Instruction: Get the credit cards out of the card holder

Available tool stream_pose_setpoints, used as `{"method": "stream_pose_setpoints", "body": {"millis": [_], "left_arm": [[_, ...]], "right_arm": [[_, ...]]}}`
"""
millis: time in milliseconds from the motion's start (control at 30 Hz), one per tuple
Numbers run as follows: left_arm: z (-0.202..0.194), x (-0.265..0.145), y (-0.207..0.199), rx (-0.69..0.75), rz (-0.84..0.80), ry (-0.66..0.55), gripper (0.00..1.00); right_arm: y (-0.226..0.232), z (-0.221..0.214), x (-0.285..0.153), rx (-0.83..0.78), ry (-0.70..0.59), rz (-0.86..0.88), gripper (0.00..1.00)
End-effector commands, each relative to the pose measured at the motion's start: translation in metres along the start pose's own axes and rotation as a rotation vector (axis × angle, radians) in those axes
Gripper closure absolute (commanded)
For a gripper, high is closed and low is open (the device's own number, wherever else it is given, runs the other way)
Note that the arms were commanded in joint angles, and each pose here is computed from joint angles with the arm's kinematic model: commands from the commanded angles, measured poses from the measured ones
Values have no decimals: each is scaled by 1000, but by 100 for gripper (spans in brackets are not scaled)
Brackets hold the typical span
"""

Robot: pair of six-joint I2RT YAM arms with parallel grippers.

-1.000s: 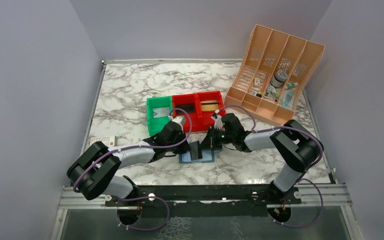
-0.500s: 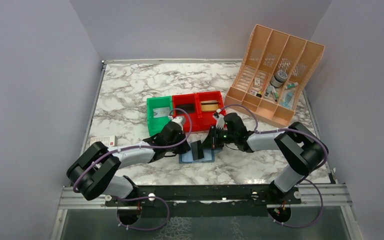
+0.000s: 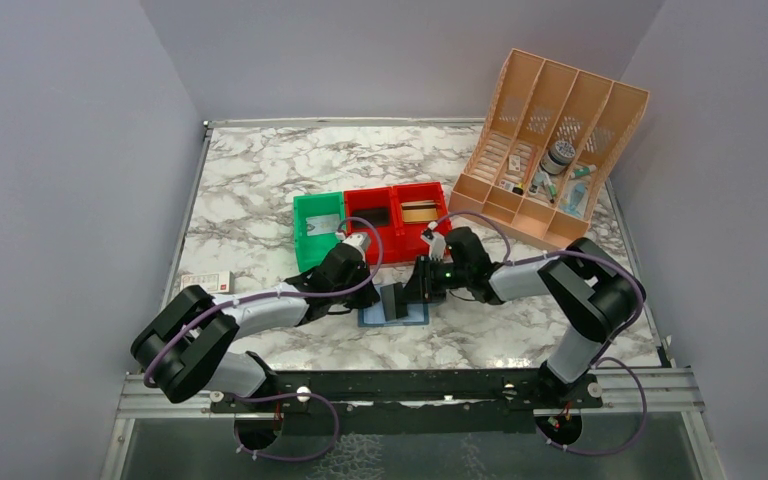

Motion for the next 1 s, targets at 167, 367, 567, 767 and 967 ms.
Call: {"method": "stream_pose_setpoints", "body": {"millis": [167,367,567,767,967], "left_arm": [[-14,-5,11,11,61,57,100],[-9,-10,6,10,25,7,100],[-4,-19,3,8,-1,-49,97],[1,-30,-1,8,-31,-103,85],[4,-44,-1,0,-28,-148,71]], "right_arm": [[2,8,-2,-11,-55,-55,99],[11,24,-33,-91,-226,-223,99],[32,32,-59,-163,-324,-213,99],[44,32,-65,-214,-331,-152,99],[37,35,-74,-272,-397,-226,99]]}}
Point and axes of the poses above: each gripper's point midway between its finger pads, its own x axis out along the fingers, its own y axis along the line the jaws close on, z = x × y, the point moved 8 cm from there along -x, back along the fingers, and after that the axes turned 6 degrees about x, right-handed, at the moved point
